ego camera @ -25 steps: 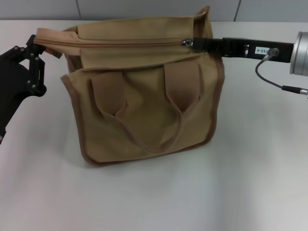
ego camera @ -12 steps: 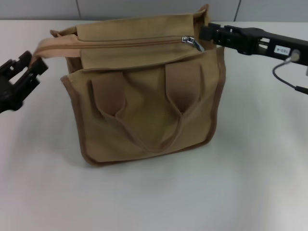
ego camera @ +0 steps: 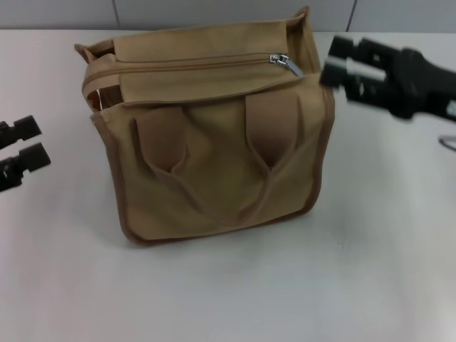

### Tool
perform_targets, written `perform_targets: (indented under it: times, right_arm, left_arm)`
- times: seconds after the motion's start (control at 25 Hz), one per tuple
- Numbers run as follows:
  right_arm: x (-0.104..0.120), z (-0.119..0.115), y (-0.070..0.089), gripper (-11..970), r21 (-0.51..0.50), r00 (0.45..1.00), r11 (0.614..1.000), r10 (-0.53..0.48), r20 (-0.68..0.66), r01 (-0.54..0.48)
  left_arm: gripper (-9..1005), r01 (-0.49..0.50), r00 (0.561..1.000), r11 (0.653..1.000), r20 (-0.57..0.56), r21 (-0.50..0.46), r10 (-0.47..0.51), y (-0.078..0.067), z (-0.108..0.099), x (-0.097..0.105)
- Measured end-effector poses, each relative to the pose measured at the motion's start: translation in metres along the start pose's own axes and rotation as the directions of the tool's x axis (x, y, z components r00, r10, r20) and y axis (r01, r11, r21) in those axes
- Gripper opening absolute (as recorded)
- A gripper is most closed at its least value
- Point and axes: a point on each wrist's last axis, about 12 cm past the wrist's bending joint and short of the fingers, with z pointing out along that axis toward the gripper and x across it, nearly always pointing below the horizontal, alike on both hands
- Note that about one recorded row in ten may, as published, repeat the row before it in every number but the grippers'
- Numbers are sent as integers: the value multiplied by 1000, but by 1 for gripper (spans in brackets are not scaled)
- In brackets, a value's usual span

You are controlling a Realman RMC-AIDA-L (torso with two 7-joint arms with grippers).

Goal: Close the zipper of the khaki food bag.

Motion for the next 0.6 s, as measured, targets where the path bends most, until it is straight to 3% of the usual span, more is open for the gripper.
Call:
perform_targets:
  times: [0.12,0.24,0.28,0.44,0.52,0.6]
  right_arm:
    - [11,-6,10,742,-87,998,995,-54,-25,52]
    - [24,-11,19,741,-150,995,985,-91,-51,82]
    - [27,-13,22,741,-163,993,982,-103,-62,92]
    - [47,-18,32,741,-214,983,970,-145,-111,119]
    - [57,-17,35,741,-234,979,966,-146,-141,111]
    - [66,-14,37,742,-253,975,963,-141,-174,94]
  left_arm:
    - [762,-22,1000,997,-17,69,24,-6,5,1]
    - [816,-46,998,993,-45,108,51,-8,13,7]
    - [834,-76,992,981,-83,181,93,-12,28,16]
    - [834,-103,985,961,-111,256,135,-18,42,27]
    - [834,-127,975,935,-133,331,180,-26,60,44]
    - [834,-130,973,931,-135,340,185,-28,63,47]
